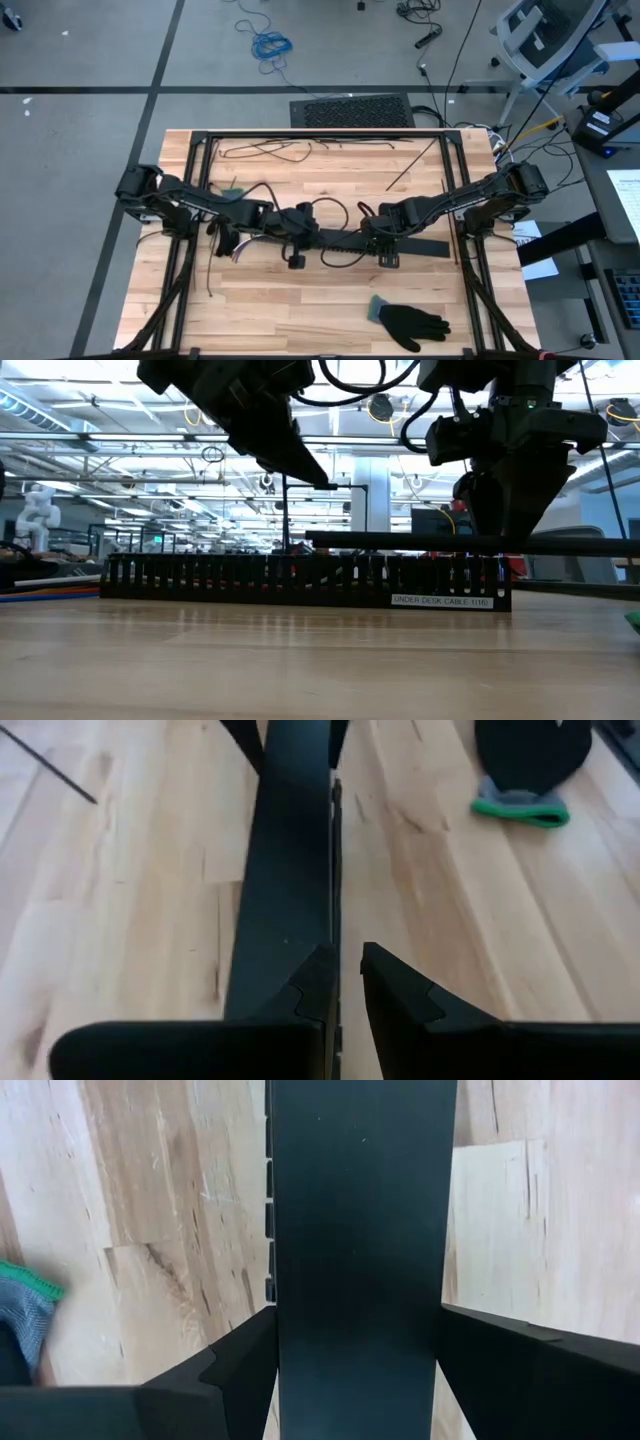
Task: Ziptie cables
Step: Close the cable duct with the cable duct cover
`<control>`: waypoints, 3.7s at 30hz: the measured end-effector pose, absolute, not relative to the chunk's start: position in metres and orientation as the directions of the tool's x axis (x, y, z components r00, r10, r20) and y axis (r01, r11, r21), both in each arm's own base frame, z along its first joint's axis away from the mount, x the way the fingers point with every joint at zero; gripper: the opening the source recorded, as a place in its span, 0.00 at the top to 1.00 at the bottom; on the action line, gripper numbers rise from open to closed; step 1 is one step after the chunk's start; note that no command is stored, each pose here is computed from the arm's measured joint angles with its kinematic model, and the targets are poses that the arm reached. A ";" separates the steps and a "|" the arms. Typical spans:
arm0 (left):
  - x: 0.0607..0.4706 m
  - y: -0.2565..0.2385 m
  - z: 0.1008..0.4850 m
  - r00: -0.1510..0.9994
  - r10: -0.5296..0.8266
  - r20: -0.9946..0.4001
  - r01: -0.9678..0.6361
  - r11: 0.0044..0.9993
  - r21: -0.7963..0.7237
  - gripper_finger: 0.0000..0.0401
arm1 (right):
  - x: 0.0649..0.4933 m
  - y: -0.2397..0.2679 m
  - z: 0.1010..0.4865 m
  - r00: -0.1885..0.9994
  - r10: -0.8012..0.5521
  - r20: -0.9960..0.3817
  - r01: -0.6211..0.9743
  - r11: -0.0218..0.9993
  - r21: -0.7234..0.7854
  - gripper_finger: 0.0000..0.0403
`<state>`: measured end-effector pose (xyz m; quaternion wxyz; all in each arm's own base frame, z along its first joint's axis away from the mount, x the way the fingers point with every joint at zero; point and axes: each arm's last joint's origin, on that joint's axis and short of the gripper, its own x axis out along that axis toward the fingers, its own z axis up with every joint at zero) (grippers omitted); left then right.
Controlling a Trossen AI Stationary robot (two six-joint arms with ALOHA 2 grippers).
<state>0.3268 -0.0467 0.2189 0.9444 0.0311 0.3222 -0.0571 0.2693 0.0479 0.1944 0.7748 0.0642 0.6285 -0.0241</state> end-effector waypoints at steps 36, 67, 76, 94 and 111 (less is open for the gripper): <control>0.350 -0.024 0.170 0.749 -0.076 -0.659 0.141 0.989 0.047 0.87 | 0.270 0.049 0.195 0.217 0.067 -0.974 0.132 0.986 0.098 0.44; 0.352 -0.021 0.176 0.765 -0.016 -0.644 0.082 0.994 0.073 0.87 | 0.282 0.051 0.184 0.250 0.075 -0.965 0.136 0.984 0.112 0.43; 0.353 -0.020 0.177 0.770 -0.014 -0.638 0.094 0.991 0.091 0.87 | 0.282 0.052 0.184 0.244 0.095 -0.965 0.126 0.984 0.129 0.37; 0.353 -0.020 0.176 0.767 -0.015 -0.642 0.094 0.991 0.090 0.87 | 0.267 0.046 0.199 0.207 0.088 -0.974 0.128 0.985 0.116 0.30; 0.353 -0.020 0.177 0.769 -0.007 -0.640 0.086 0.992 0.093 0.87 | 0.277 0.039 0.216 0.422 -0.014 -0.907 0.277 0.954 0.114 0.32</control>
